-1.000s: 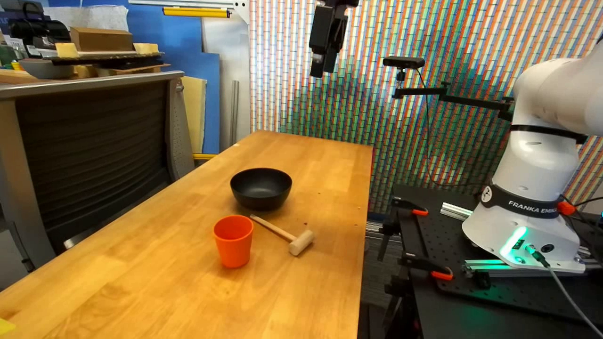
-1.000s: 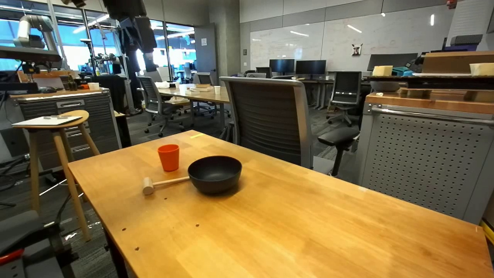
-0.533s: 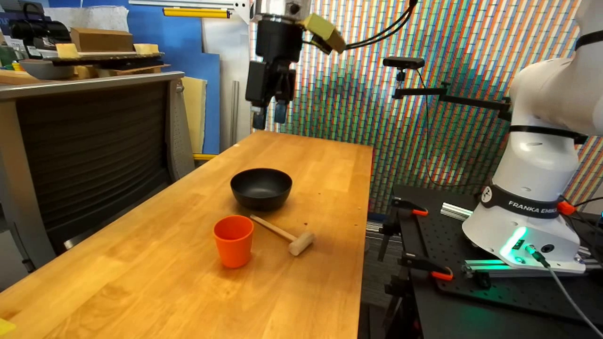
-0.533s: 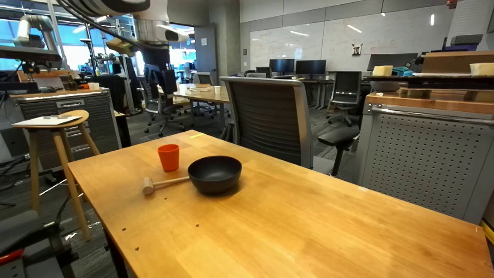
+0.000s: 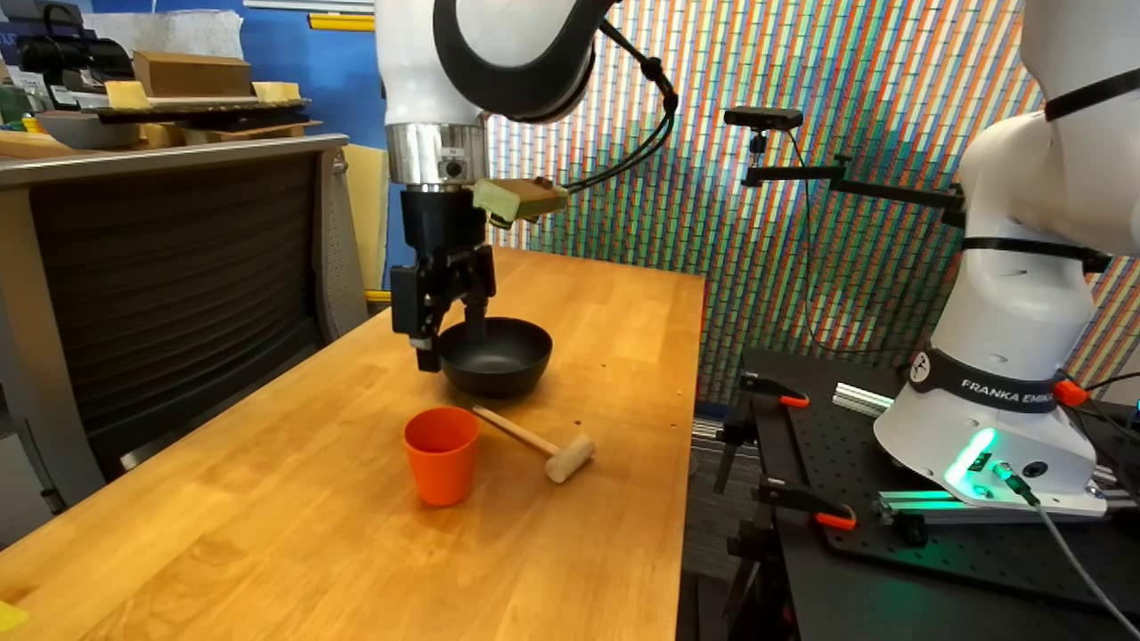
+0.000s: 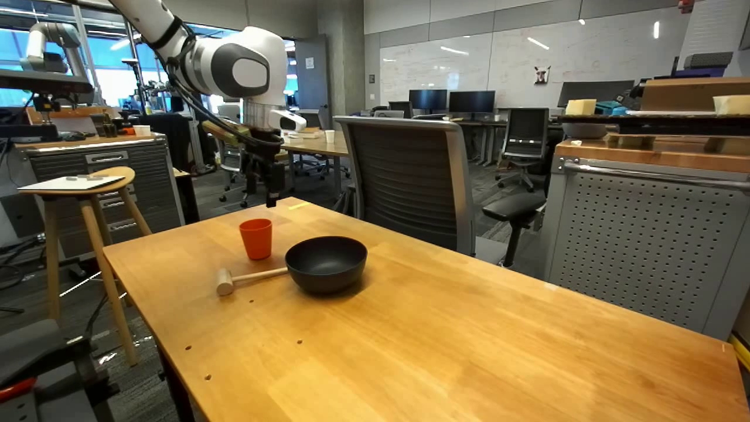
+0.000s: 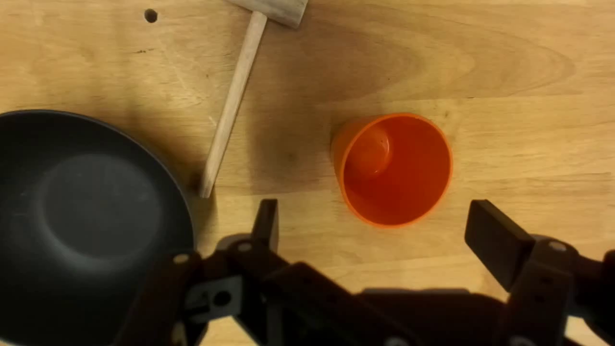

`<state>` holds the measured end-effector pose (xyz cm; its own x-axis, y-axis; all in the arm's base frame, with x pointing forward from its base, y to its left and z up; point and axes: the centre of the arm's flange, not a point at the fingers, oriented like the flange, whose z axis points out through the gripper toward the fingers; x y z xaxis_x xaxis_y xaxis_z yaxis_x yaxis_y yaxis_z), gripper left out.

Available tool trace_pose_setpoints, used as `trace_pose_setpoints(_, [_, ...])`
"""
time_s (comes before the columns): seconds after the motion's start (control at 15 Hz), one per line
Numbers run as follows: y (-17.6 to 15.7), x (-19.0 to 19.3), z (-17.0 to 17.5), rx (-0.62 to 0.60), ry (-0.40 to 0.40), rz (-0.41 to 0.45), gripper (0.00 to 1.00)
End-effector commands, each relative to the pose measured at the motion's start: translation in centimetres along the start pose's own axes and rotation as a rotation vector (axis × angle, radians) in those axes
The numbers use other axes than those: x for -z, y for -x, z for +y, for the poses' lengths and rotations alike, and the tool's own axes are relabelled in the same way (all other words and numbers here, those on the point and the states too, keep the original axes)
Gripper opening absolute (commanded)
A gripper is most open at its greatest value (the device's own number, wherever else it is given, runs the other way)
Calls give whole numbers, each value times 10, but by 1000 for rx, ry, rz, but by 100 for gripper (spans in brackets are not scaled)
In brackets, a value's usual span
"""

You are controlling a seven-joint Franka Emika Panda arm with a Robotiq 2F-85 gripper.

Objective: Put the orange cup in the black bowl

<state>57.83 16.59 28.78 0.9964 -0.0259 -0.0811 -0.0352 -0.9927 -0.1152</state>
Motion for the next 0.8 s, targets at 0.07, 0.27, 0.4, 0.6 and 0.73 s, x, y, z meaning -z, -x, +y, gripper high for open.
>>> trace_pose_setpoints(0.07, [-31,-37,-18,-10,25,-64,100])
trace_pose_setpoints(0.27, [-26,-59,-17,-36,41,-104,100])
trace_pose_setpoints(0.4, [-24,-69,-8,-63,70,-95,100])
trace_pose_setpoints(0.6, [-24,-76,4,-87,115,-82,100])
trace_pose_setpoints(0.73, [-25,-80,6,-98,104,-77,75])
